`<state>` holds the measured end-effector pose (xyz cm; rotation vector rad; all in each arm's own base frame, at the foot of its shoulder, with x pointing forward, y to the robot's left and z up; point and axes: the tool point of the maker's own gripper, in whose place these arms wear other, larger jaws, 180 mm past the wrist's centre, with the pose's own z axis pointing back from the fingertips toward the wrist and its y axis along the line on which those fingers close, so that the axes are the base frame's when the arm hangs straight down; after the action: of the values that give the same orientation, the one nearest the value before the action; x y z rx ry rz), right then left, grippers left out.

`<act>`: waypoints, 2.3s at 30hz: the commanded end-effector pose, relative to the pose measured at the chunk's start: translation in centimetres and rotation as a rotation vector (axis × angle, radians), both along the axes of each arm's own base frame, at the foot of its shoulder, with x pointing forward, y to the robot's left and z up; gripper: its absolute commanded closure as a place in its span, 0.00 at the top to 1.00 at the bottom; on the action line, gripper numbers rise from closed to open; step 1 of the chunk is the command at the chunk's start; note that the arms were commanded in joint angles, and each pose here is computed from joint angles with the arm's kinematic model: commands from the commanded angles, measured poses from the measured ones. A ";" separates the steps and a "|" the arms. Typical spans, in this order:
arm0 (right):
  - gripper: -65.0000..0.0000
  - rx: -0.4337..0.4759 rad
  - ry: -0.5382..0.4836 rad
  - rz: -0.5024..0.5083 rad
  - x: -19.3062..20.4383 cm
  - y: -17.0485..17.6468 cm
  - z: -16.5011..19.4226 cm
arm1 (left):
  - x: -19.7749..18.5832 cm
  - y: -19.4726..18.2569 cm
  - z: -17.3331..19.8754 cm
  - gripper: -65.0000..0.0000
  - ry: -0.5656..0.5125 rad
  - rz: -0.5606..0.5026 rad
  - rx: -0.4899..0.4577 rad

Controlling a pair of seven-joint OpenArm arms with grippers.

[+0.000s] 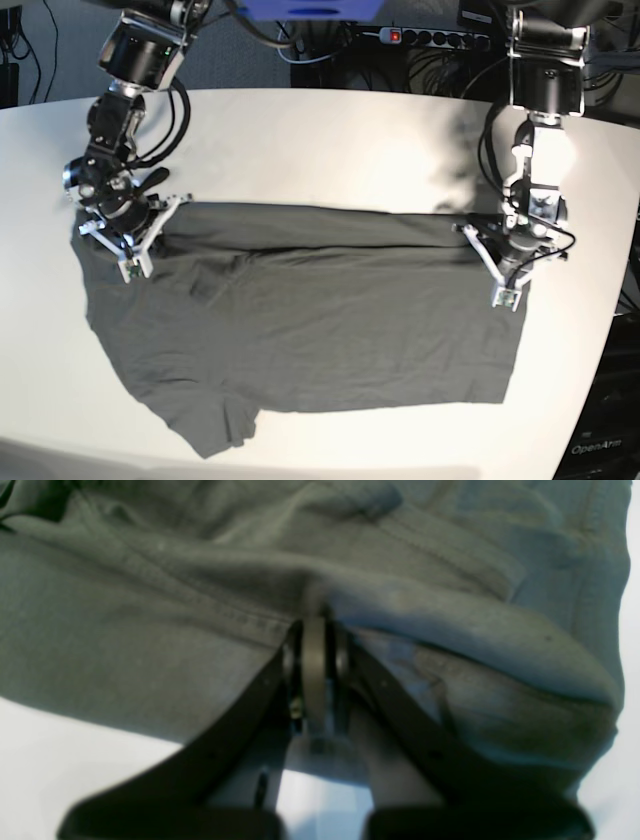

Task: Fold the T-shirt properly
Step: 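Pull the folded edge with both grippers away from the shirt body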

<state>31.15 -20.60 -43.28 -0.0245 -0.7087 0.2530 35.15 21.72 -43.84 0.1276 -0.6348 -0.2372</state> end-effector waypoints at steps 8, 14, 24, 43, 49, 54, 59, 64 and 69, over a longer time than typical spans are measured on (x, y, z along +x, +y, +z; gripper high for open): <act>0.01 -0.034 0.093 -0.026 -3.3 -1.4 -1.8 | -2.4 -0.3 -2.0 0.03 0.116 -0.017 -0.007; 0.01 0.009 0.101 -0.033 -5.3 -0.9 -2.8 | -3.5 0.4 -2.5 0.03 0.137 -0.023 0.010; 0.01 0.004 0.128 -0.081 -7.6 -1.9 -3.3 | -5.5 1.6 -3.5 0.03 0.179 -0.022 0.032; 0.01 -0.037 0.150 -0.079 -11.5 -2.0 -2.7 | -8.8 1.3 -2.3 0.03 0.197 -0.062 0.068; 0.01 -0.039 0.151 -0.082 -12.8 -1.4 -2.3 | -9.5 1.2 -1.2 0.03 0.177 -0.085 0.085; 0.01 -0.050 0.138 -0.085 -13.5 -1.0 -1.4 | -10.5 2.0 -0.7 0.03 0.175 -0.089 0.084; 0.01 -0.036 0.148 -0.087 -14.5 -0.6 -1.5 | -11.4 3.2 -0.6 0.03 0.199 -0.126 0.083; 0.01 0.003 0.157 -0.101 -15.8 -0.1 -1.7 | -11.6 4.3 -0.4 0.03 0.199 -0.104 0.090; 0.01 0.014 0.157 -0.102 -16.5 0.3 -1.9 | -12.7 4.2 -0.9 0.03 0.218 -0.107 0.088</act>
<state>17.15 -19.89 -43.66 -0.0029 -0.6742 0.1357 24.93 24.27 -43.47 0.0959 -0.5421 -0.3660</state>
